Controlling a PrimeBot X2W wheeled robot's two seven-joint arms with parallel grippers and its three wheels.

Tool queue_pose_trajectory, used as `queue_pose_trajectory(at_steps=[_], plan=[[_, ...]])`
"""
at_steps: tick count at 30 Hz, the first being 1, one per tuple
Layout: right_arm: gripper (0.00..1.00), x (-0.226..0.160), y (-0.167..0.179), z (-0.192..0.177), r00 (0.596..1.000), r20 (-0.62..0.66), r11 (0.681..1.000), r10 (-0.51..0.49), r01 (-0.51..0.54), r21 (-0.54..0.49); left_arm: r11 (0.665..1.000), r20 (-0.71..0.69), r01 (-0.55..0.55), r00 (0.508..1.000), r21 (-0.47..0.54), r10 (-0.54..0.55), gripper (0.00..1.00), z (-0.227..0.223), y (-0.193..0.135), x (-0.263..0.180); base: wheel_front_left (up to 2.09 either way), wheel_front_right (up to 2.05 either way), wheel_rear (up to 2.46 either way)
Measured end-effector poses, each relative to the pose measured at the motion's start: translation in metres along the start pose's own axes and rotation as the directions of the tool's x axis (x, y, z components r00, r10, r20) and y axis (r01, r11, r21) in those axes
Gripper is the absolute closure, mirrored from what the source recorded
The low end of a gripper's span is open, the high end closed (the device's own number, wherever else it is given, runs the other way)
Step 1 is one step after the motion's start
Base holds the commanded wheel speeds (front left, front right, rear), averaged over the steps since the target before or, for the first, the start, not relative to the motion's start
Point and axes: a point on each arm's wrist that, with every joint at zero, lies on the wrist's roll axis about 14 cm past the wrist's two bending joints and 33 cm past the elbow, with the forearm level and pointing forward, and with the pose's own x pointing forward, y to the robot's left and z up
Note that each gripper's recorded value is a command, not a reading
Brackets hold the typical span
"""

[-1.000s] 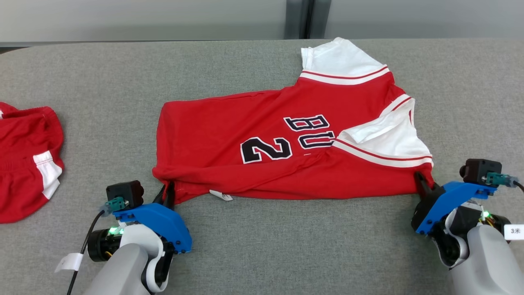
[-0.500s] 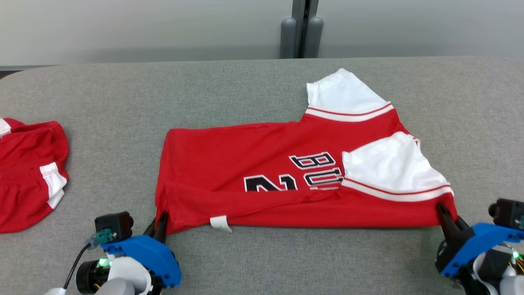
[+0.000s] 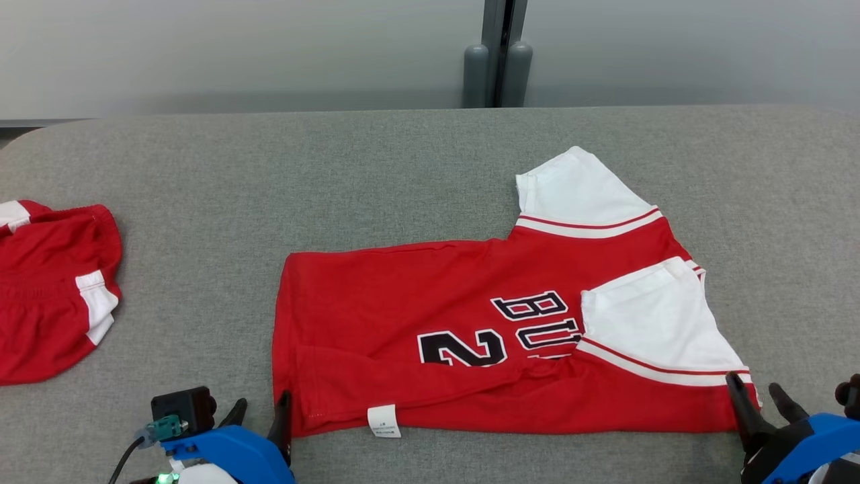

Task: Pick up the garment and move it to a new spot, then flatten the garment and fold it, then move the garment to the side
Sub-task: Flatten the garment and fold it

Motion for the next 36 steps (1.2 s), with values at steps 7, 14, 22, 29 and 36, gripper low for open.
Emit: queue_pose_trajectory(at_steps=[7, 14, 22, 29, 36], plan=[[0.0, 0.008, 0.028, 0.045, 0.995, 0.086, 0.994, 0.054, -0.046, -0.097, 0.998, 0.048, 0.027, 0.998, 0.052, -0.029, 0.0, 0.031, -0.005, 0.004, 0.0, 0.0, 0.0], [0.0, 0.025, 0.083, 0.1, 0.978, 0.129, 0.97, 0.162, -0.134, -0.201, 0.975, 0.071, 0.12, 0.988, 0.185, -0.136, 0.0, 0.09, -0.02, 0.026, 0.0, 0.0, 0.0], [0.0, 0.058, 0.12, 0.134, 0.971, 0.071, 0.941, 0.226, -0.199, -0.275, 0.932, -0.081, 0.243, 0.97, 0.268, -0.23, 0.0, 0.118, -0.026, 0.062, 0.0, 0.0, 0.0], [0.0, 0.099, 0.132, 0.143, 0.971, -0.033, 0.907, 0.235, -0.232, -0.352, 0.908, -0.261, 0.3, 0.939, 0.294, -0.225, 0.0, 0.113, -0.023, 0.101, 0.0, 0.0, 0.0], [0.0, 0.133, 0.13, 0.149, 0.974, -0.045, 0.907, 0.222, -0.223, -0.356, 0.911, -0.343, 0.32, 0.913, 0.261, -0.222, 0.0, 0.103, -0.02, 0.117, 0.0, 0.0, 0.0]])
